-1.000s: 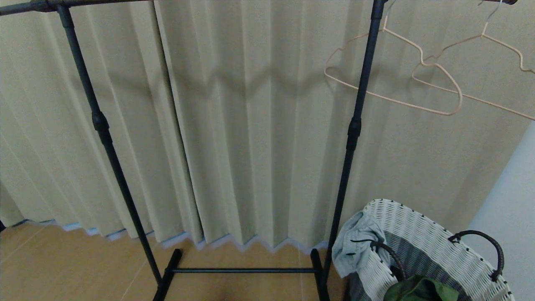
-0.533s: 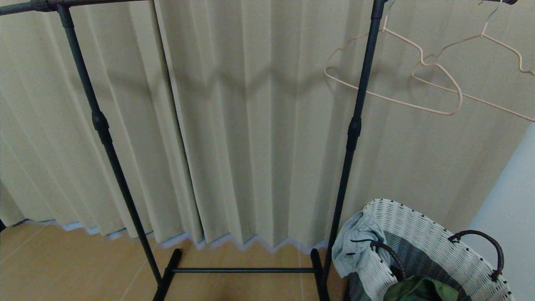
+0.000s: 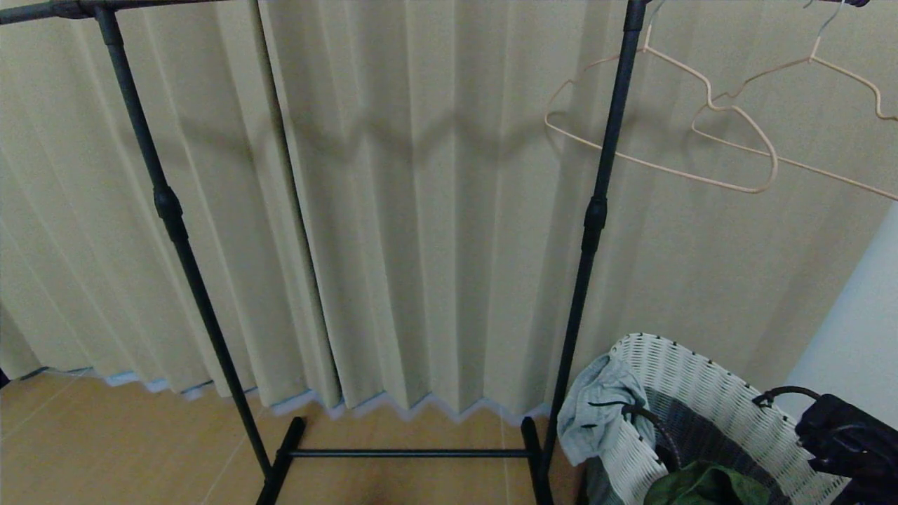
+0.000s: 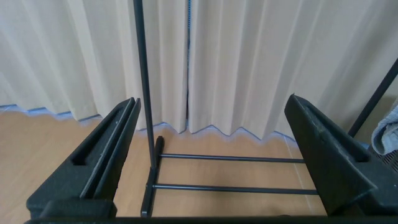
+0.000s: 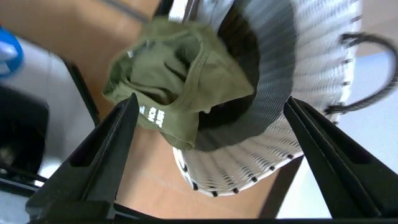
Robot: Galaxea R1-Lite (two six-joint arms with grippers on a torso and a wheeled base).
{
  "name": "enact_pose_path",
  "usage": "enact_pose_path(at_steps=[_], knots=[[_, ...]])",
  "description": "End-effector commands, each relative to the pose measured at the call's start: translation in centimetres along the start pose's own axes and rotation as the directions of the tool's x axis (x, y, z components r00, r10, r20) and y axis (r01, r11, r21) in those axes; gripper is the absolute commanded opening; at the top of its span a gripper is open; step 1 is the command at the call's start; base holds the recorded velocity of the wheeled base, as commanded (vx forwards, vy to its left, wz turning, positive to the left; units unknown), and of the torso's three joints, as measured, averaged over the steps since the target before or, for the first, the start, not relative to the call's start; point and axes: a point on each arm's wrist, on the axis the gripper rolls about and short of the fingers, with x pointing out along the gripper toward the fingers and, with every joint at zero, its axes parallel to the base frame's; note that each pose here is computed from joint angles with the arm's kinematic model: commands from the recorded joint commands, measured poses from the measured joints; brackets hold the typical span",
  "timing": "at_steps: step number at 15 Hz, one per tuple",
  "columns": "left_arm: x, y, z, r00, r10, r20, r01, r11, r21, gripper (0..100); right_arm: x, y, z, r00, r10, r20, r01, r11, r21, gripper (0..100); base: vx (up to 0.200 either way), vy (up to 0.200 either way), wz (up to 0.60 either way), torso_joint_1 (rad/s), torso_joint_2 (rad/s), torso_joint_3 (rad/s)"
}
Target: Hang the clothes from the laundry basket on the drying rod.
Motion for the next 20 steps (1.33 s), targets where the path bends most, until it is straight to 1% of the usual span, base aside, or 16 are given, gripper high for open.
enact_pose_path(at_steps=[1,3,6,7,9,11,12,14,15,19,20], knots=[[0.0,0.0,0.0,1.000,0.000,0.000,0.000,1.000,-0.001,100,3.5,-0.3,0.4,0.987,0.033,-0.155,-0.035,0.999,-0.014,100,0.000,0.000,0.00,0.000,0.00,0.000],[0.0,0.0,0.0,1.000,0.000,0.000,0.000,1.000,-0.001,100,4.7,-0.6,0.7,0.985,-0.010,-0.175,0.006,1.000,-0.022,100,0.000,0.000,0.00,0.000,0.00,0.000],[0.0,0.0,0.0,1.000,0.000,0.000,0.000,1.000,-0.001,100,6.1,-0.8,1.6,0.988,-0.023,-0.153,0.018,0.999,-0.035,100,0.000,0.000,0.00,0.000,0.00,0.000],[0.0,0.0,0.0,1.000,0.000,0.000,0.000,1.000,-0.001,100,6.6,-0.8,1.7,0.986,-0.041,-0.159,0.035,0.999,-0.040,100,0.000,0.000,0.00,0.000,0.00,0.000],[0.0,0.0,0.0,1.000,0.000,0.000,0.000,1.000,-0.001,100,7.9,-0.8,1.9,0.983,-0.059,-0.173,0.051,0.997,-0.053,100,0.000,0.000,0.00,0.000,0.00,0.000],[0.0,0.0,0.0,1.000,0.000,0.000,0.000,1.000,-0.001,100,9.0,-0.9,2.2,0.982,-0.087,-0.167,0.078,0.995,-0.057,100,0.000,0.000,0.00,0.000,0.00,0.000],[0.0,0.0,0.0,1.000,0.000,0.000,0.000,1.000,-0.001,100,9.6,-1.0,2.3,0.978,-0.117,-0.170,0.108,0.992,-0.062,100,0.000,0.000,0.00,0.000,0.00,0.000],[0.0,0.0,0.0,1.000,0.000,0.000,0.000,1.000,-0.001,100,9.8,-1.0,2.3,0.976,-0.138,-0.167,0.129,0.990,-0.064,100,0.000,0.000,0.00,0.000,0.00,0.000],[0.0,0.0,0.0,1.000,0.000,0.000,0.000,1.000,-0.001,100,9.7,-1.0,2.3,0.976,-0.141,-0.163,0.132,0.989,-0.064,0,0.000,0.000,0.00,0.000,0.00,0.000],[0.0,0.0,0.0,1.000,0.000,0.000,0.000,1.000,-0.001,100,9.5,-1.1,2.5,0.978,-0.149,-0.147,0.141,0.988,-0.062,0,0.000,0.000,0.00,0.000,0.00,0.000],[0.0,0.0,0.0,1.000,0.000,0.000,0.000,1.000,-0.001,100,8.8,-1.2,2.6,0.980,-0.160,-0.121,0.154,0.986,-0.058,0,0.000,0.000,0.00,0.000,0.00,0.000]])
